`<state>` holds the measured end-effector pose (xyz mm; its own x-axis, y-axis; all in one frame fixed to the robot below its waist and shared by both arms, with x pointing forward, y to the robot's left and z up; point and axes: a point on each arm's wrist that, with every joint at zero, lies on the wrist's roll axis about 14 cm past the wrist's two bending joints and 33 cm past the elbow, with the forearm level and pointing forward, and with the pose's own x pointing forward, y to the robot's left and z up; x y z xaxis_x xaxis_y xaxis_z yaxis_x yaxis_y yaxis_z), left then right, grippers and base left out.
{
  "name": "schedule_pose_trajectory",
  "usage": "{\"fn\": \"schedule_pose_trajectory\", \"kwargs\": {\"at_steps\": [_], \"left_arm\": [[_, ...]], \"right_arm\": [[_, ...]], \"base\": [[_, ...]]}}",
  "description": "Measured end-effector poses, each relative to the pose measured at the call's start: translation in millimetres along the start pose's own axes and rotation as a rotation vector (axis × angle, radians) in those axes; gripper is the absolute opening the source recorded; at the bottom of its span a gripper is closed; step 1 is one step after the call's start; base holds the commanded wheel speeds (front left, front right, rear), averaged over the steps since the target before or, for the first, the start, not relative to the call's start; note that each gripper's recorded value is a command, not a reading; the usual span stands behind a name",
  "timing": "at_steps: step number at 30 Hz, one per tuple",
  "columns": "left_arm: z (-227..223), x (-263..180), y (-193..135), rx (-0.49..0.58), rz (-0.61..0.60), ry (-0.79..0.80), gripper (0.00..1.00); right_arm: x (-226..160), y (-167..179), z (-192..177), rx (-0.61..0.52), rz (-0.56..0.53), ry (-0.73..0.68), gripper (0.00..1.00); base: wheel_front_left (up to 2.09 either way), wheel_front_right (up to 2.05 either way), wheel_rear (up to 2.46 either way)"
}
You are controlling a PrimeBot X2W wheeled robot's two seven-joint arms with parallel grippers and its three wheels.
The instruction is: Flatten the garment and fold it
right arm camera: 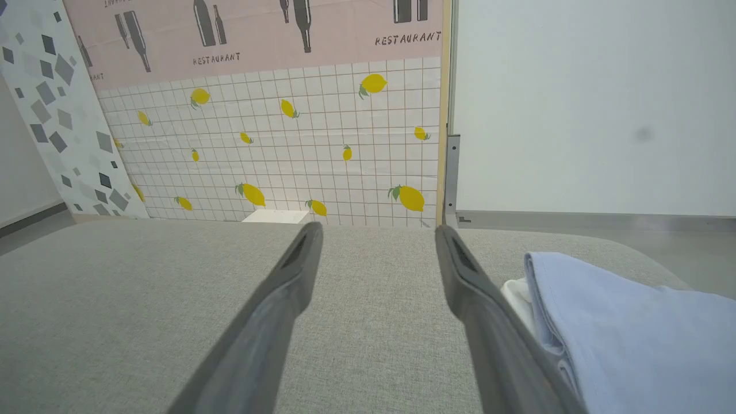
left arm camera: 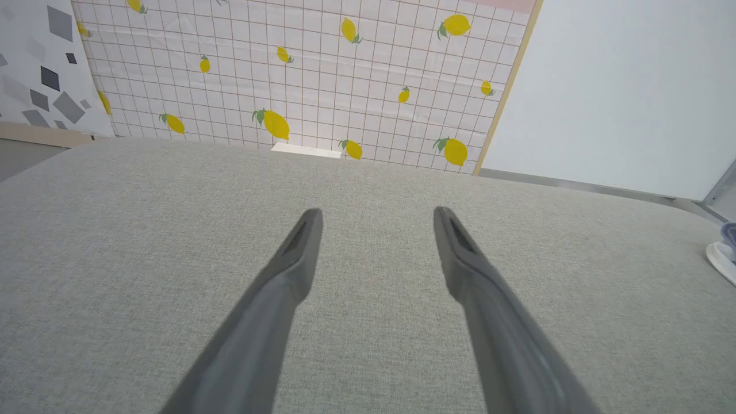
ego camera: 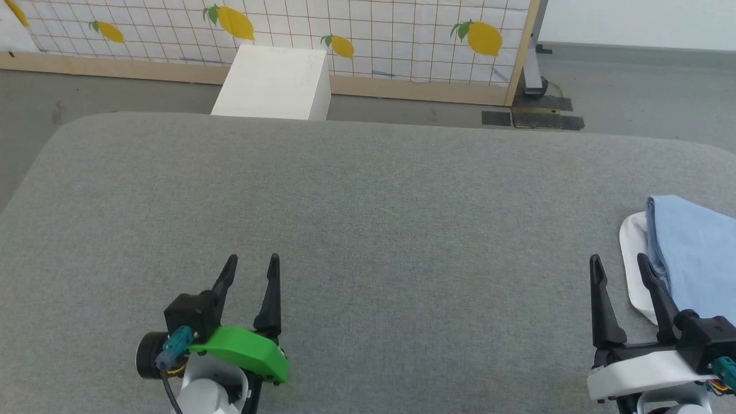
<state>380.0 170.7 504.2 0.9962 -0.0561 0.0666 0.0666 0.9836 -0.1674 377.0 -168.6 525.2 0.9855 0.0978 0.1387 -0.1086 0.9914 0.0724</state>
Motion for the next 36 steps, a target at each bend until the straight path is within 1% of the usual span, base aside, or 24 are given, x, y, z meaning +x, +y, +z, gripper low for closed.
{"fn": "schedule_pose_trajectory", "kwargs": {"at_steps": [1, 2, 16, 36], "left_arm": [[-0.5, -0.3, -0.2, 0.0, 0.0, 0.002, 1.0], [-0.8, -0.4, -0.4, 0.0, -0.001, 0.003, 0.0], [0.8, 0.9, -1.6, 0.002, -0.005, 0.003, 0.0], [7.6, 3.2, -2.8, 0.032, -0.003, 0.005, 0.0]], "right_arm": [[-0.2, 0.1, -0.3, 0.001, 0.0, 0.001, 1.0], [-0.3, 0.2, -0.4, 0.001, 0.0, 0.002, 0.0], [-1.2, -0.7, -0.8, 0.0, -0.003, 0.009, 0.0], [-3.1, 0.8, -2.9, -0.013, 0.003, 0.038, 0.0]], "base": [[0.0, 0.0, 0.0], [0.0, 0.0, 0.0], [0.0, 0.0, 0.0], [0.0, 0.0, 0.0]]}}
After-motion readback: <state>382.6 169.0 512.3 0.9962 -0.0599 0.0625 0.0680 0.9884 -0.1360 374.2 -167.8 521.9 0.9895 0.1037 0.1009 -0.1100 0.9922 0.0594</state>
